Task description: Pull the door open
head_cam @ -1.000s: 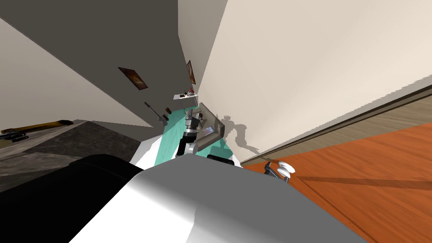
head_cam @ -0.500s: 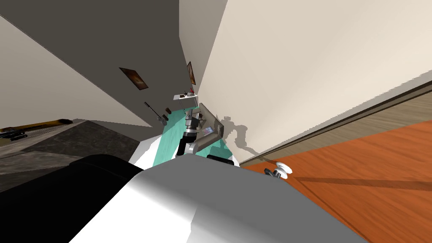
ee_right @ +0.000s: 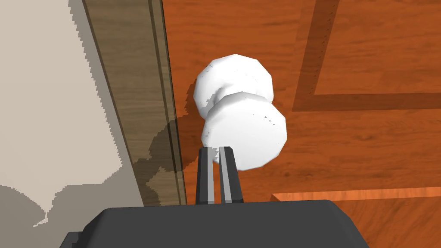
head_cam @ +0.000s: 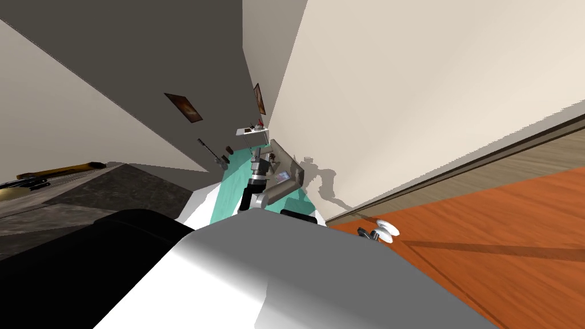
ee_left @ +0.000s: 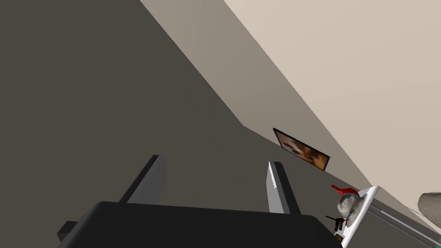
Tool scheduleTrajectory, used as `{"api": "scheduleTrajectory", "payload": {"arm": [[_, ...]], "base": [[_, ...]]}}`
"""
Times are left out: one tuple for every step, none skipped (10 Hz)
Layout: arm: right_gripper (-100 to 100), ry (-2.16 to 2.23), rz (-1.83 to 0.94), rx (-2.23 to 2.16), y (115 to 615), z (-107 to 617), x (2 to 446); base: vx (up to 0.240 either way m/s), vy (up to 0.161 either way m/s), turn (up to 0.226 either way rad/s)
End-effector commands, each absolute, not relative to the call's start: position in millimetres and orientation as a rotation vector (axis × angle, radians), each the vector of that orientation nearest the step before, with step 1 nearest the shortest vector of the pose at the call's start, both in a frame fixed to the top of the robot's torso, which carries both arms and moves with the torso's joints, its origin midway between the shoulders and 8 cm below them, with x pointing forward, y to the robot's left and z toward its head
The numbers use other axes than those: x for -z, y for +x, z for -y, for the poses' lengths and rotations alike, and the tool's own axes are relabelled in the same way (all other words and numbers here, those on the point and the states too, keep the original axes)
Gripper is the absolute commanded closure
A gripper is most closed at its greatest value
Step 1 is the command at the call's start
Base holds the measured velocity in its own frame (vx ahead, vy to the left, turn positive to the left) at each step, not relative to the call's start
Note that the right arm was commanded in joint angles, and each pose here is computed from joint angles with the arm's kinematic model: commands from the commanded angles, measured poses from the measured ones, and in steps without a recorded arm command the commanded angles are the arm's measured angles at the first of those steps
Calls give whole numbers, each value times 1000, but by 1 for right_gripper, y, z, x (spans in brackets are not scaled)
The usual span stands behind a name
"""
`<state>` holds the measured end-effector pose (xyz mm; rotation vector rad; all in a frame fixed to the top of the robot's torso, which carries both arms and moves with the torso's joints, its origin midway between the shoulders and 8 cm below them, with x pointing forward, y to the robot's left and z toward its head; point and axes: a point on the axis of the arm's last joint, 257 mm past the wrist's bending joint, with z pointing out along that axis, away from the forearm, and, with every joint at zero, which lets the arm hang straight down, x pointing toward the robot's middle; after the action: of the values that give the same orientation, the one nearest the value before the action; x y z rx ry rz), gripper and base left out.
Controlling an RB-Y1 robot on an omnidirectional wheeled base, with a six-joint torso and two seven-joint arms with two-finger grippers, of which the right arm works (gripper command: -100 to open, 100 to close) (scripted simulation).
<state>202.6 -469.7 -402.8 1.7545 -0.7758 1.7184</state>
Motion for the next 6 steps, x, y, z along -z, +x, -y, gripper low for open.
{"api": "scheduleTrajectory", "payload": {"arm": [[-100, 1755, 775, -1719, 204, 470, 403], [-100, 1755, 773, -1721, 205, 470, 402], [-100, 1755, 771, -1722, 207, 471, 402], [-100, 1755, 769, -1724, 208, 472, 401], [-100, 1755, 767, -1726, 210, 473, 401], [-100, 1755, 765, -1728, 212, 473, 400]], "base": [[-115, 175, -31], [-147, 175, -35], [-153, 159, -46], [-181, 148, -36], [-231, 146, -42], [-205, 106, -45]]}}
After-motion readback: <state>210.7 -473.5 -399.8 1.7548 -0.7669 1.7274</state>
